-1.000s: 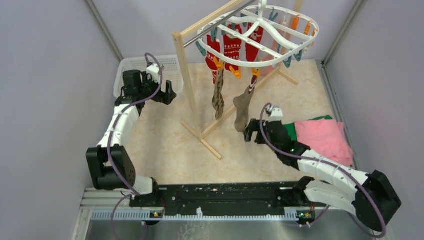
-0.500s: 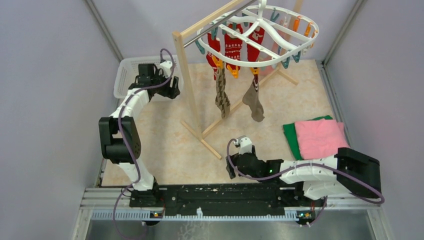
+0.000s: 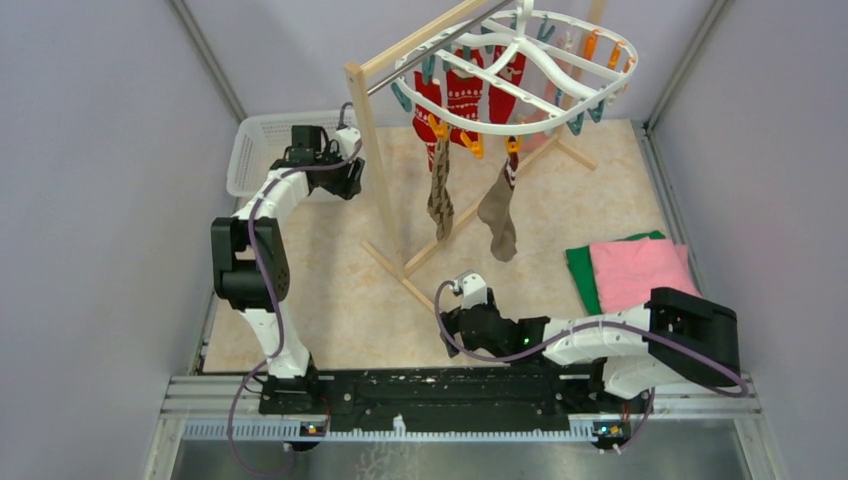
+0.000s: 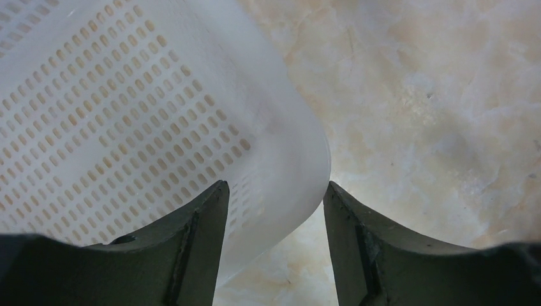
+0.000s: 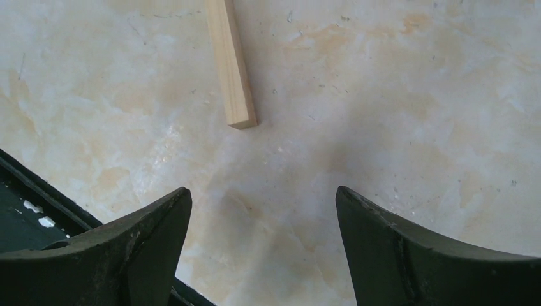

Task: Remove the socks clipped to the hanger

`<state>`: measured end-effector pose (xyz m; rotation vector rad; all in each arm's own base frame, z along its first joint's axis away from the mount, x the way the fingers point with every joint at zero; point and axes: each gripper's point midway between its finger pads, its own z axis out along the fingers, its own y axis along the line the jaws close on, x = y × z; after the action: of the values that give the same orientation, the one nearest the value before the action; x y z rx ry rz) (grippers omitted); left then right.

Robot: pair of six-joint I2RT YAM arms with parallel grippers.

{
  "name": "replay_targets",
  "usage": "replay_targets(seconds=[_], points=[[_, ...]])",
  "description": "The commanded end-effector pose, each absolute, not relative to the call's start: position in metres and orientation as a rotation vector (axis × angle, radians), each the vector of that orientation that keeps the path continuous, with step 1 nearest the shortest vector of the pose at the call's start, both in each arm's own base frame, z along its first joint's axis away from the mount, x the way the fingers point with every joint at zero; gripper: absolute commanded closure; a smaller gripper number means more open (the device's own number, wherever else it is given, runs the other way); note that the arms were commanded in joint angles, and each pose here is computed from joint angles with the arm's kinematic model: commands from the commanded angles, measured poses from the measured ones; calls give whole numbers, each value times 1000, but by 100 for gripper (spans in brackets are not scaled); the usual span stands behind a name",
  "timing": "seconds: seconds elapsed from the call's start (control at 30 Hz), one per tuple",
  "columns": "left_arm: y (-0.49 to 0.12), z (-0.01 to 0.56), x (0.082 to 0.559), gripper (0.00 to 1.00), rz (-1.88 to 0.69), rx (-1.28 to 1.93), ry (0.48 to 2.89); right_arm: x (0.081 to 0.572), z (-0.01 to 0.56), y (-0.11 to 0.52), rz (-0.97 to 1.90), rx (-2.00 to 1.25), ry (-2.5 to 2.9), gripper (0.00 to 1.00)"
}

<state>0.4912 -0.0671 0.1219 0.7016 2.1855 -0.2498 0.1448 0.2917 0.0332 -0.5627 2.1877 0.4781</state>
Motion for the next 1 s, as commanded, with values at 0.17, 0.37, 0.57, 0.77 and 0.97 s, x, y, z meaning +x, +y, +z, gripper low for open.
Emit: replay_targets(seconds=[0.17, 0.37, 0.57, 0.77, 0.97], points=[[-52, 120, 497, 55, -119, 823, 2175, 162, 67, 329, 501, -612, 2063, 18], [-49, 116, 479, 76, -110, 884, 2221, 172, 69, 332, 516, -617, 2055, 24], [-60, 129, 448, 87, -131, 918, 2206, 172, 61, 335, 511, -673, 2059, 33], [-71, 153, 422, 98, -131, 890, 2188, 169, 51, 343, 524, -721, 2074, 34], [-53, 159, 408, 100, -43, 747, 2263, 174, 47, 352, 511, -746, 2064, 47]])
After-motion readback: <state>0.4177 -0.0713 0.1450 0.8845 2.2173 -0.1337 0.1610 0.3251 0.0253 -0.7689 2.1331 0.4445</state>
